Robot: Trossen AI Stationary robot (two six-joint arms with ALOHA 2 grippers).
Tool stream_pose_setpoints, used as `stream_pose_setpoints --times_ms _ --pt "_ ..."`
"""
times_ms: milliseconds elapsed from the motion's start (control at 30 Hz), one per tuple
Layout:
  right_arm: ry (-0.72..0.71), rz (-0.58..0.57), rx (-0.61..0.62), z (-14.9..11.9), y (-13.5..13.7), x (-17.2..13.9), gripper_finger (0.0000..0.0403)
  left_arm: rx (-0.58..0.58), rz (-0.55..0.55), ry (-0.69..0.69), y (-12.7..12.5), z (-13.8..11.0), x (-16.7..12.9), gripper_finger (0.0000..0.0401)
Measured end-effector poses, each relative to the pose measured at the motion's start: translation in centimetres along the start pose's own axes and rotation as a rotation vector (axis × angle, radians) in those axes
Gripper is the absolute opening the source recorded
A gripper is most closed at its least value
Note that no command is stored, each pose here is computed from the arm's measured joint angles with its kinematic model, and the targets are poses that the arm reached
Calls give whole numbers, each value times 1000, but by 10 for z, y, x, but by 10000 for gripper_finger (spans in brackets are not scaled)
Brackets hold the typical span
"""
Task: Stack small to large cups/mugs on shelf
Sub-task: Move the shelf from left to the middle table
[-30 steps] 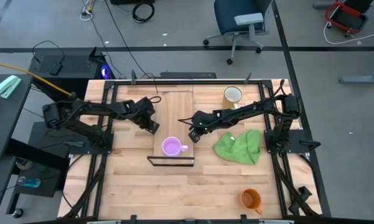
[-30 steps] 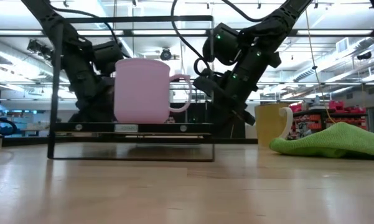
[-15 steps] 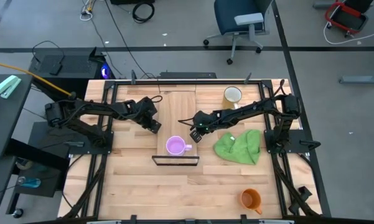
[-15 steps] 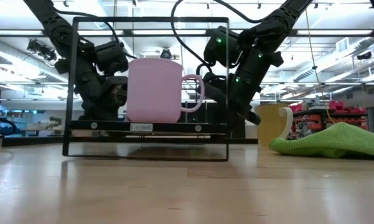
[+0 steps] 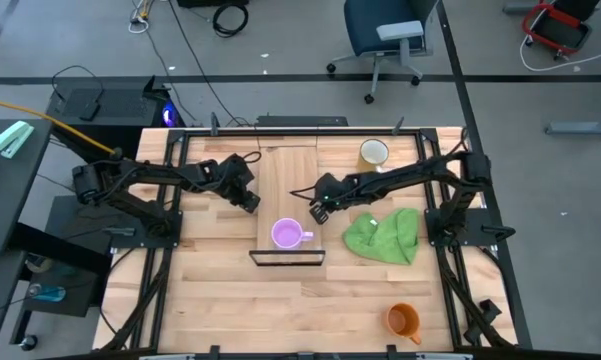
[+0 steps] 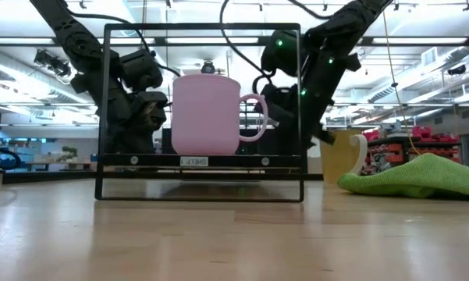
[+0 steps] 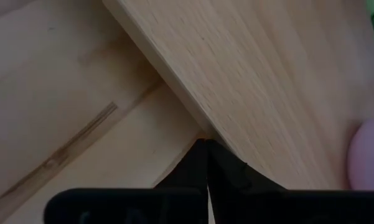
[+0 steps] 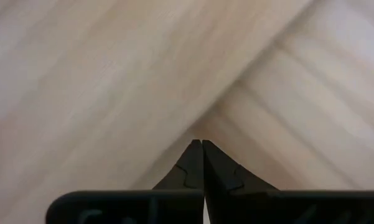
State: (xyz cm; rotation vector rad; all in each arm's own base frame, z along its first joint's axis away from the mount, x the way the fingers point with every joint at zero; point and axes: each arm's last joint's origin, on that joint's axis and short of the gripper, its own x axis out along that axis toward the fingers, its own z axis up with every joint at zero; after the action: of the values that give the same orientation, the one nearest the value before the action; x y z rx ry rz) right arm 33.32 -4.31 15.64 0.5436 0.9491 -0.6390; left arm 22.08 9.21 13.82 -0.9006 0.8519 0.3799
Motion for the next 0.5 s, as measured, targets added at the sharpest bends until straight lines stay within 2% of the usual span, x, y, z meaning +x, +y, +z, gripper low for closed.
stream_pose_setpoints --times_ms 233,367,500 --pt "-60 4 12 7 -4 -30 0 0 -17 -17 -1 2 0 20" --pt "-68 -3 28 10 -6 -32 0 1 -21 -20 -1 3 0 6" --pt "-49 -26 31 9 -9 -24 0 -5 -29 -32 -2 4 0 12"
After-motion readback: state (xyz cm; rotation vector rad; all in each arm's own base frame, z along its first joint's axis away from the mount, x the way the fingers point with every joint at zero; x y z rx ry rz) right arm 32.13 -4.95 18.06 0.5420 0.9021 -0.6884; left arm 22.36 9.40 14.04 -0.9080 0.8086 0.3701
